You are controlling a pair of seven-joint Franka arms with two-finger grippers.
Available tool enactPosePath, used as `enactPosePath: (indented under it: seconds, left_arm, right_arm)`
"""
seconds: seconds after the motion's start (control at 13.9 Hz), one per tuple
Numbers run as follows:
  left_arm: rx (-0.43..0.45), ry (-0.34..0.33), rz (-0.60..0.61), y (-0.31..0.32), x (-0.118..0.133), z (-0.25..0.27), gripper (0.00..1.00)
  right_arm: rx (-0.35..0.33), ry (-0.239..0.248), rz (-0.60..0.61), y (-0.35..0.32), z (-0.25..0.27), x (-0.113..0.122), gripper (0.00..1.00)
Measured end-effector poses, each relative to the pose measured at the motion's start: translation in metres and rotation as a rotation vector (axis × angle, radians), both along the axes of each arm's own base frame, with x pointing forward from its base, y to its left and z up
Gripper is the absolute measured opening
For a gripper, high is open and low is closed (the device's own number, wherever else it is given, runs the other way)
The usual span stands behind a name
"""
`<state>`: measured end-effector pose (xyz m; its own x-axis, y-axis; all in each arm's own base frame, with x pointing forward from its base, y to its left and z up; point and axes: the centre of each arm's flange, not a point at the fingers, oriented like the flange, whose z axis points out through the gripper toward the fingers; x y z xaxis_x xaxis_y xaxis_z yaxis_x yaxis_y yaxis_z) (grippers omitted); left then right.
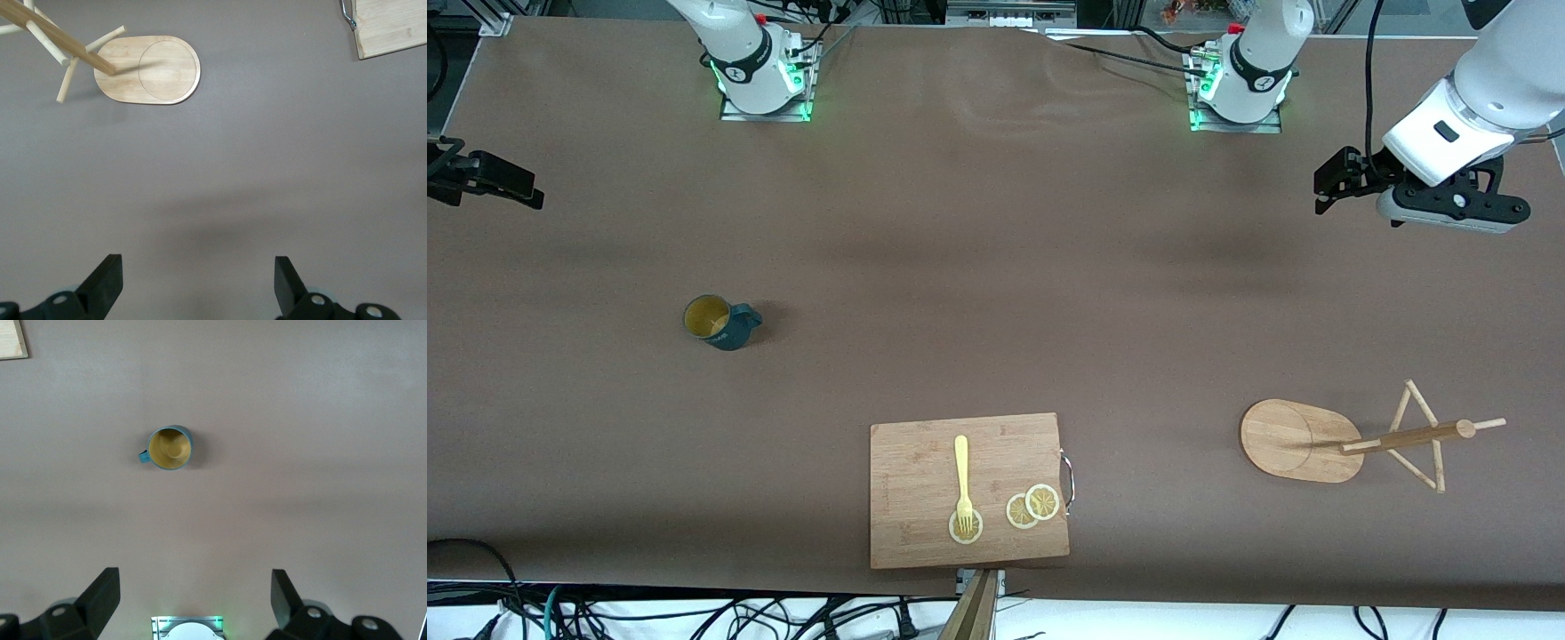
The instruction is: Pass cup and hang on rack
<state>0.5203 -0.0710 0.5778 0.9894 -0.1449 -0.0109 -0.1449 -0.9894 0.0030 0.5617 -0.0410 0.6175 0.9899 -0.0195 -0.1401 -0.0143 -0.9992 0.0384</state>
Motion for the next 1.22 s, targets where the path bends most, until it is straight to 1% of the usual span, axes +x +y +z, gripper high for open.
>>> enactPosePath:
  seconds: [1.22]
  left_arm:
    - [0.0, 0.001, 0.0, 0.0, -0.0001, -0.0001, 1.0]
  right_arm:
    - [0.0, -0.002, -0.006, -0.0032, 0.0007, -0.0001, 1.0]
